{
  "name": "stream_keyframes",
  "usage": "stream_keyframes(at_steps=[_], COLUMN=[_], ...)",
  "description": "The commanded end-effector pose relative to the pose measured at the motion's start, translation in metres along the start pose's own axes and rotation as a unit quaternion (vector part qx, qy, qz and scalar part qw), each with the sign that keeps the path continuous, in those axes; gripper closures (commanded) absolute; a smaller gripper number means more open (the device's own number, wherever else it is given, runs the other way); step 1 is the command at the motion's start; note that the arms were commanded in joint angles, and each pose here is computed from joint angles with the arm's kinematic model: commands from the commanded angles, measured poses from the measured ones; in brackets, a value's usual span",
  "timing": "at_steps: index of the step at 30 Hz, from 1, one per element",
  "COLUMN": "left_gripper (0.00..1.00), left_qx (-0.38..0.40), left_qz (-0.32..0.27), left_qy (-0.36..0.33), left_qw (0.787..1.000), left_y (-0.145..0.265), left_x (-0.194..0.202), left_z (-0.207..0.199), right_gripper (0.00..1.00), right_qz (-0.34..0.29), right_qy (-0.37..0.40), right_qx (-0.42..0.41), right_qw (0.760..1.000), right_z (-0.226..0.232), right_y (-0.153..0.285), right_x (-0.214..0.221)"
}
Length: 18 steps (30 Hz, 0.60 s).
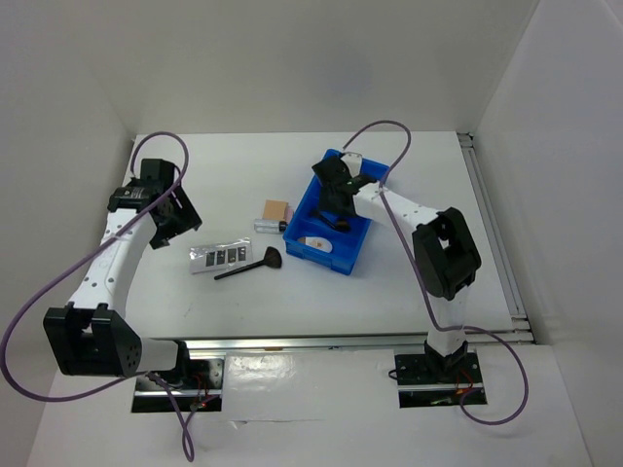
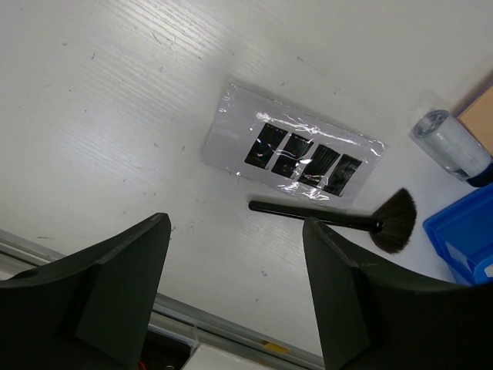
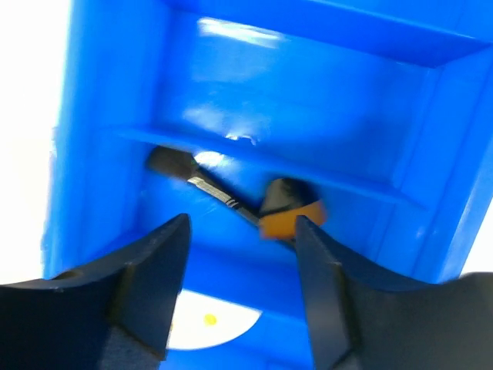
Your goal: Organize the makeup
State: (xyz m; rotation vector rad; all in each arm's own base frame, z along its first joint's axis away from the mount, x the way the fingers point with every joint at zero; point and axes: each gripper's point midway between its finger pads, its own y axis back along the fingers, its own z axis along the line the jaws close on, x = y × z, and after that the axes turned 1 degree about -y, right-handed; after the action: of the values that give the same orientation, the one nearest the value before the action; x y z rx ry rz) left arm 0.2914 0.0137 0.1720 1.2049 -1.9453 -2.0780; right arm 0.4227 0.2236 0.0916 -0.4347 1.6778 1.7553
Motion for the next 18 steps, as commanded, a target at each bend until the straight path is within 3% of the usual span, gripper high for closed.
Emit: stream_keyframes(at_steps=[1,5,8,10,16,18], left_gripper=[0.17,0.17,0.17,0.17,0.17,0.17], left_qx=[0.023,0.031,0.055,0.061,0.056,0.059], left_qz=[-0.047,-0.059,-0.065,-0.064,-0.087,-0.091], left_qy=[0.007,0.01,0.009,0.014,0.025,0.026], left_qw=[0.999,0.998,0.996,0.996,0.994,0.994], left_y=[0.025,0.035,0.036,0.038,0.051,0.054], left_x=[-0.018,-0.013,-0.005,-0.002,-0.004,-0.004], left_z=[-0.003,0.002,-0.001,-0.002,0.007,0.008], right_gripper=[0.38,0.41,0.4,0.38,0.31,0.31], right_qz=[-0.081,-0.097,-0.079,-0.035,0.052,0.05], right_qy=[0.017,0.087,0.165,0.214,0.296,0.315], right_qx=[-0.063,-0.13,-0.204,-0.251,-0.268,-0.271], right_qw=[0.995,0.983,0.962,0.943,0.915,0.908], right_z=[0.046,0.097,0.138,0.16,0.185,0.195], right_y=[0.059,0.093,0.118,0.122,0.108,0.105], right_x=[-0.04,-0.019,0.017,0.052,0.122,0.126])
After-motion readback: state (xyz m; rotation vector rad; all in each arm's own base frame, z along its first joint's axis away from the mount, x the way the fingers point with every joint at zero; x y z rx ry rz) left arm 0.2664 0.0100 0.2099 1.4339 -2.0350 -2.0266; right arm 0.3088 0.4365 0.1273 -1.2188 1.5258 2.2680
